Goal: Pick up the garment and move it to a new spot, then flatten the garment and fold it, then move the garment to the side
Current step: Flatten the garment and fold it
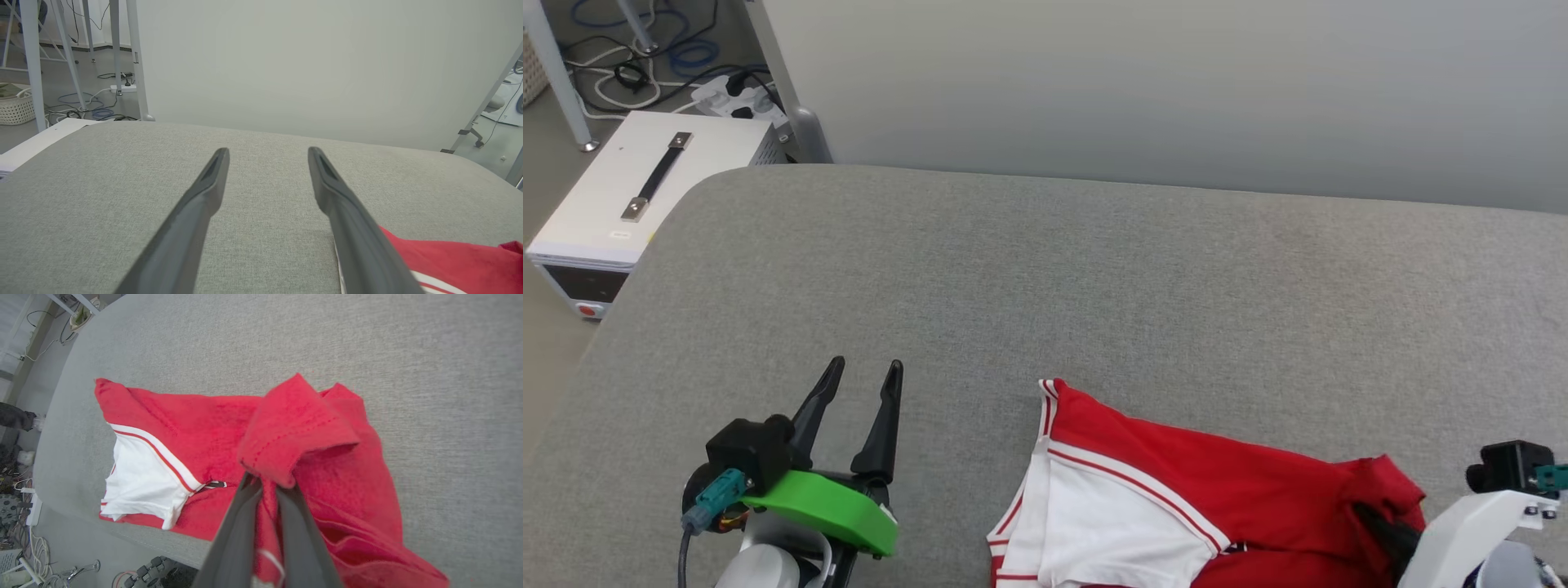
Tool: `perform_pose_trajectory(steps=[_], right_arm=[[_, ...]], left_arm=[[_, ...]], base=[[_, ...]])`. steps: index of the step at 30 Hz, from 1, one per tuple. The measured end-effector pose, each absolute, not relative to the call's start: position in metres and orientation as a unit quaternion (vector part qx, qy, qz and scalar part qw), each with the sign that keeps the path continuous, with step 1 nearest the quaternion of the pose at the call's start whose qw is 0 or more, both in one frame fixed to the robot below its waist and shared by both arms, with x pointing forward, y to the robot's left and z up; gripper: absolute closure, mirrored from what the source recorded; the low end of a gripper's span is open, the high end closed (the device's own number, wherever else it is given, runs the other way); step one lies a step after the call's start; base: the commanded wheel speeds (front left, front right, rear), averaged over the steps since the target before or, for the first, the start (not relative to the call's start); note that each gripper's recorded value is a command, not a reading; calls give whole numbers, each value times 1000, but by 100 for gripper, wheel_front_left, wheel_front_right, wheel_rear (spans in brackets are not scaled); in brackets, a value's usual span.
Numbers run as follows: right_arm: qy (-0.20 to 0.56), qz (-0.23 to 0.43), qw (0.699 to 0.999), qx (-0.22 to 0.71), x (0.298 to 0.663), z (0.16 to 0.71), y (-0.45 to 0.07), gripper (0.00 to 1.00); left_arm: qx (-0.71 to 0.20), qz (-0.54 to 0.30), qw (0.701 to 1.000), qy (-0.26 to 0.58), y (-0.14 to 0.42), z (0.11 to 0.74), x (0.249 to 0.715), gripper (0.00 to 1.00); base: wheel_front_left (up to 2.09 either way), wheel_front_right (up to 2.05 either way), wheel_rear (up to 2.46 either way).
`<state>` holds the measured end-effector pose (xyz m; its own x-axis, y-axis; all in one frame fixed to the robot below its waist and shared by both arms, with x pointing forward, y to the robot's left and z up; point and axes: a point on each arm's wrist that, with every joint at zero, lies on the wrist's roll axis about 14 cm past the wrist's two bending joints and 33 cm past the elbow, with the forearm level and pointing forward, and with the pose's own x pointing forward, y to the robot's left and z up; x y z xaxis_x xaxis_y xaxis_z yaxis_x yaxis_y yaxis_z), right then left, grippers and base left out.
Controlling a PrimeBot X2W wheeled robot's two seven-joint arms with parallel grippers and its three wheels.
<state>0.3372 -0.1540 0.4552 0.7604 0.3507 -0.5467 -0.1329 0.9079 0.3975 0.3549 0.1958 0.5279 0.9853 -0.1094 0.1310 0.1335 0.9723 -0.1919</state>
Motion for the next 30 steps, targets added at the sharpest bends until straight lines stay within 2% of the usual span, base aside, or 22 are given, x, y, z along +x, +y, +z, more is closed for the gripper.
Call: perform_pose_trajectory(steps=[9, 15, 23, 30], right_arm=[[344, 230, 889, 195, 329, 459, -74, 100], [328, 290, 858, 266, 331, 465, -27, 100], [313, 321, 829, 335, 345, 465, 18, 100], [317, 329, 821, 344, 357, 455, 45, 100]], left_arm=[[-105, -29, 992, -66, 215, 529, 341, 0], [-108, -10, 992, -64, 226, 527, 336, 0], [-108, 3, 992, -59, 233, 523, 331, 0], [-109, 9, 993, -51, 235, 518, 327, 0]], base=[[0, 0, 0], [0, 0, 0], [0, 0, 0], [0, 0, 0]])
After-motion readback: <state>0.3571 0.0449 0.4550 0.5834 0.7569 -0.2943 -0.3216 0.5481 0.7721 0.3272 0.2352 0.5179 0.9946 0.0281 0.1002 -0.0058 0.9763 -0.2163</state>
